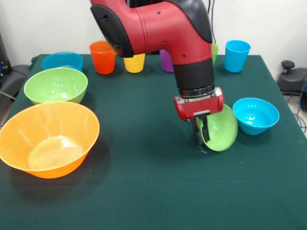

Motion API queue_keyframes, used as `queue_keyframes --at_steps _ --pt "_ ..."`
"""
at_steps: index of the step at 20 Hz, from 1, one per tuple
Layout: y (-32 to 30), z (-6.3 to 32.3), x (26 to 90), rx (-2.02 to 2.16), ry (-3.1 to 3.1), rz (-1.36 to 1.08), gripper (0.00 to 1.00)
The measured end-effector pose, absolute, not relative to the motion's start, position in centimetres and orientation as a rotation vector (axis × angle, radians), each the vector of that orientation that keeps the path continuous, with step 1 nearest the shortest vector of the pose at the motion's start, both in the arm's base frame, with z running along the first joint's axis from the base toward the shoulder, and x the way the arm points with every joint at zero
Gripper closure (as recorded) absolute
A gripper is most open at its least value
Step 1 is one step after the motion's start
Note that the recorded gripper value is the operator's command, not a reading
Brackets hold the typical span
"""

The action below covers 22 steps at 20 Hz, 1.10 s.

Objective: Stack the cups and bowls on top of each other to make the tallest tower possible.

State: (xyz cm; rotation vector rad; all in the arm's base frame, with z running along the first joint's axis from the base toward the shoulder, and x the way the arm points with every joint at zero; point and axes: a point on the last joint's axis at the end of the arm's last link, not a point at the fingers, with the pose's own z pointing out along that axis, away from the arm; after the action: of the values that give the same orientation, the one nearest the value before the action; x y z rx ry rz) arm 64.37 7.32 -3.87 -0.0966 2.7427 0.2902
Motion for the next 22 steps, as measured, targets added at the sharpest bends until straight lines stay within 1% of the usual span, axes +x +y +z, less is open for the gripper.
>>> queue_keyframes --at_steps 22 --pt "11.1 -3.7 66.6 -0.191 2.746 0.374 1.00"
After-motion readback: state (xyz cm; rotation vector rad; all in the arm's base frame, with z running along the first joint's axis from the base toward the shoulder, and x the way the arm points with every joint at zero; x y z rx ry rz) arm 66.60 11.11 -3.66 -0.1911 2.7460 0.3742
